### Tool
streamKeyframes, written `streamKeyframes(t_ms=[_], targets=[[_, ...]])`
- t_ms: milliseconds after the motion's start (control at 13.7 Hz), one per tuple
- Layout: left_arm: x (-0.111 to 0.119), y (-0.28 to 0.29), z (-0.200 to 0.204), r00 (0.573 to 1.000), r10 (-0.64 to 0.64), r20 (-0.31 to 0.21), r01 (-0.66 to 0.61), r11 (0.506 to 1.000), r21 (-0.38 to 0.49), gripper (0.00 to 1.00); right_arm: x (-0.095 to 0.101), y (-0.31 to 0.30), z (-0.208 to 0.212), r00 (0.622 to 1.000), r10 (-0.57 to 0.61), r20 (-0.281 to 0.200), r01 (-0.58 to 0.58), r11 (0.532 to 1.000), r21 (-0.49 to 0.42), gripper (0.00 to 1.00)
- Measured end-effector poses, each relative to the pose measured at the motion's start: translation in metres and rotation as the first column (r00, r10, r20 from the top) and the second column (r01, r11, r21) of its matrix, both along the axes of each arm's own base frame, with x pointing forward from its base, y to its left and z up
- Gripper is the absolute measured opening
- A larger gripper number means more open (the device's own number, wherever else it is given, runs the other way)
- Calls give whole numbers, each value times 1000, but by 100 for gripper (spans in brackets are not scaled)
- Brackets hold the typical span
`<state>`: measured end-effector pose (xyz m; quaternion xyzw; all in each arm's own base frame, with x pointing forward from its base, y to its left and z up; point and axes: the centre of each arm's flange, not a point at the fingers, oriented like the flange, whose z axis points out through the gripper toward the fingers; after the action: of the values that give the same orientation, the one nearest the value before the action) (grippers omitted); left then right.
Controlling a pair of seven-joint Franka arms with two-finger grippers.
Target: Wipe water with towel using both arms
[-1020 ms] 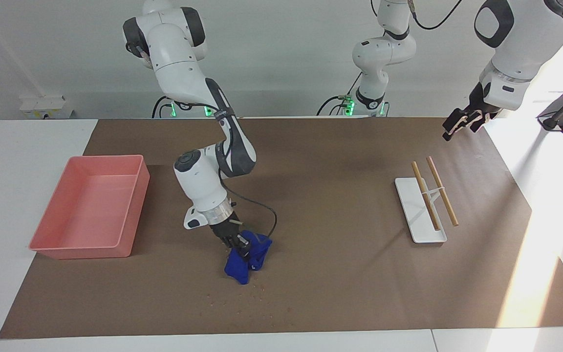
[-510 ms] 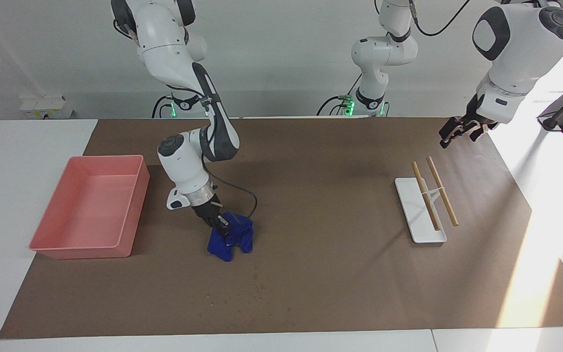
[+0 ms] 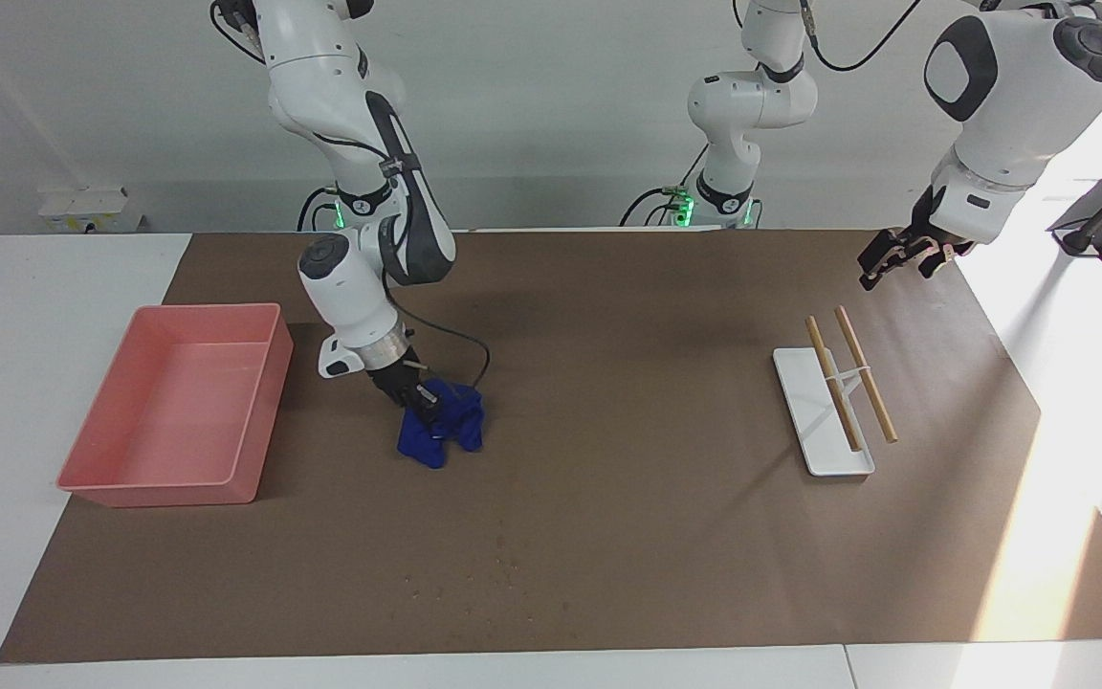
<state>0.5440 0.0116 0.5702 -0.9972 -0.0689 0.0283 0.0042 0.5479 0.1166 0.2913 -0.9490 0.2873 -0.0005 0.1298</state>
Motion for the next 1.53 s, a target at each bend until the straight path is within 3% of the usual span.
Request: streamKeyframes(t_ms=[146, 583, 802, 1020, 1166, 1530], targets=[[-1, 1, -2, 1000, 1, -4, -1, 1000, 0, 100, -14, -23, 0, 998, 31, -58, -31, 1000, 5, 15], [-2, 1, -3, 1000, -2, -5, 2, 1000, 0, 100, -55, -42, 0, 991, 76, -115, -75, 997, 8, 15], [-2, 1, -2, 1000, -13, -3, 13, 1000, -1, 100, -62, -41, 8, 983, 95, -156, -92, 995, 24, 15], [-2, -4, -1, 1000, -29, -2, 29, 1000, -1, 100, -46, -53, 60, 970, 121, -209, -108, 992, 69, 15], [-2, -10, -1, 999, -39, -2, 39, 999, -1, 100, -26, -75, 119, 970, 139, -199, -133, 990, 47, 15], [-3, -20, 1, 998, -57, 2, 57, 998, -1, 100, -2, -140, 245, 969, 192, -154, -217, 961, -170, 15]])
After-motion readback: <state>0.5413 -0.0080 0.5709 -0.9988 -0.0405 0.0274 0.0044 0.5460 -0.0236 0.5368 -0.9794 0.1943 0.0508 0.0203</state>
